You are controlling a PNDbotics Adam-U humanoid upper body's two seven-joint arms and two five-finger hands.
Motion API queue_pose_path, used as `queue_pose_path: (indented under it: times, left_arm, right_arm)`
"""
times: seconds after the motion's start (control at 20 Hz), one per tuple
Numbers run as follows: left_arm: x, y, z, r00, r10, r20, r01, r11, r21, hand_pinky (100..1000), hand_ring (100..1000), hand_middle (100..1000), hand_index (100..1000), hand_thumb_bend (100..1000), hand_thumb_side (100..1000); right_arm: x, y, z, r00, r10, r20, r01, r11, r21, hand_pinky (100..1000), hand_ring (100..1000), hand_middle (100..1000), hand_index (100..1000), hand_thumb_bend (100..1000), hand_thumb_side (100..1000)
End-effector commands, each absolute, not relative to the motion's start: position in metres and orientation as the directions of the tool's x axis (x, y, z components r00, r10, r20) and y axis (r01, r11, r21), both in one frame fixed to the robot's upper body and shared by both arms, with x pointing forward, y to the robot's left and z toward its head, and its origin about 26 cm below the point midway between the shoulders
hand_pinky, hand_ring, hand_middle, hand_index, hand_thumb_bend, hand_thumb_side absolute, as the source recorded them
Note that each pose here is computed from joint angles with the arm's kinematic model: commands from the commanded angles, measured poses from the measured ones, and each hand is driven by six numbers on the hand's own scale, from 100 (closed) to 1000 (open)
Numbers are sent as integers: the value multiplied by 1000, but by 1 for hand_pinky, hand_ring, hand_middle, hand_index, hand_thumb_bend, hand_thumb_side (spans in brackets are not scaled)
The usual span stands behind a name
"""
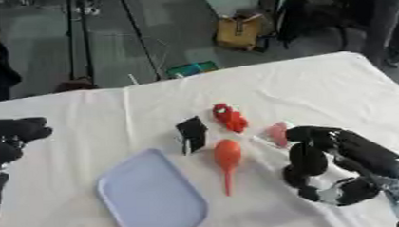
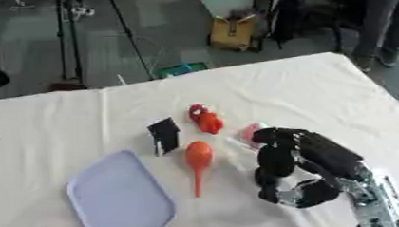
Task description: Pick up objects on the table and place them in the box.
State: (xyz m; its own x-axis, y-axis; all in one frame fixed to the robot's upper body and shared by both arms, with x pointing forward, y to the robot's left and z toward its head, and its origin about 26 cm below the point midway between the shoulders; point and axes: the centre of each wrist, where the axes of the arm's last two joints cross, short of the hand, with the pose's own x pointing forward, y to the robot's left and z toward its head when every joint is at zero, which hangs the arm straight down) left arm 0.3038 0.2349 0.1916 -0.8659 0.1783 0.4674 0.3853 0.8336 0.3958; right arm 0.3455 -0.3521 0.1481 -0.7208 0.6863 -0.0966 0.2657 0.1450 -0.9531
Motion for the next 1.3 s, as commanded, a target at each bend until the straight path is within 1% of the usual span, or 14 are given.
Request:
queue_pose_path:
  times: [0.05,0.1,0.15,0.2,0.25,0.3,0.4,0.8,1.3]
  left_arm:
    - [302,234,197,-877,176,447,378,828,414,837,837,719,677,100,1000]
    - [302,234,197,-877,176,448,378,828,414,837,837,719,678,100,1000]
    - [302,234,197,-876,176,448,378,828,415,837,837,719,678,100,1000]
    - [302,234,197,-876,176,449,378,827,415,837,838,719,677,100,1000]
    - [302,235,197,-877,175,448,377,828,415,837,838,719,677,100,1000]
    - [302,235,197,-877,174,448,377,828,416,837,838,719,677,100,1000]
    - [302,235,197,-877,174,448,377,827,417,838,839,720,677,100,1000]
    - [302,234,197,-877,173,448,378,825,420,838,840,721,678,100,1000]
    - [302,233,197,-876,177,448,383,821,423,838,841,722,678,100,1000]
  right_arm:
    - [343,-360,170,-731,654,-193,310,66,-948,683,799,870,950,582,957]
    - [342,-361,172,-733,650,-201,312,59,-948,666,793,864,942,580,938]
    - [342,-363,173,-735,646,-209,315,52,-948,666,793,864,942,580,938]
    - [341,-364,175,-736,642,-217,314,40,-949,622,781,853,928,596,881]
    - [341,-366,177,-737,638,-224,311,26,-950,622,781,853,928,596,881]
    - [340,-367,178,-737,636,-227,309,18,-951,604,782,851,925,596,842]
    - [340,-368,180,-739,634,-230,304,9,-953,591,777,847,920,598,827]
    - [340,-369,179,-748,630,-210,284,17,-959,575,762,827,901,589,812]
    - [344,-367,182,-758,611,-230,269,-29,-963,561,749,812,880,565,787]
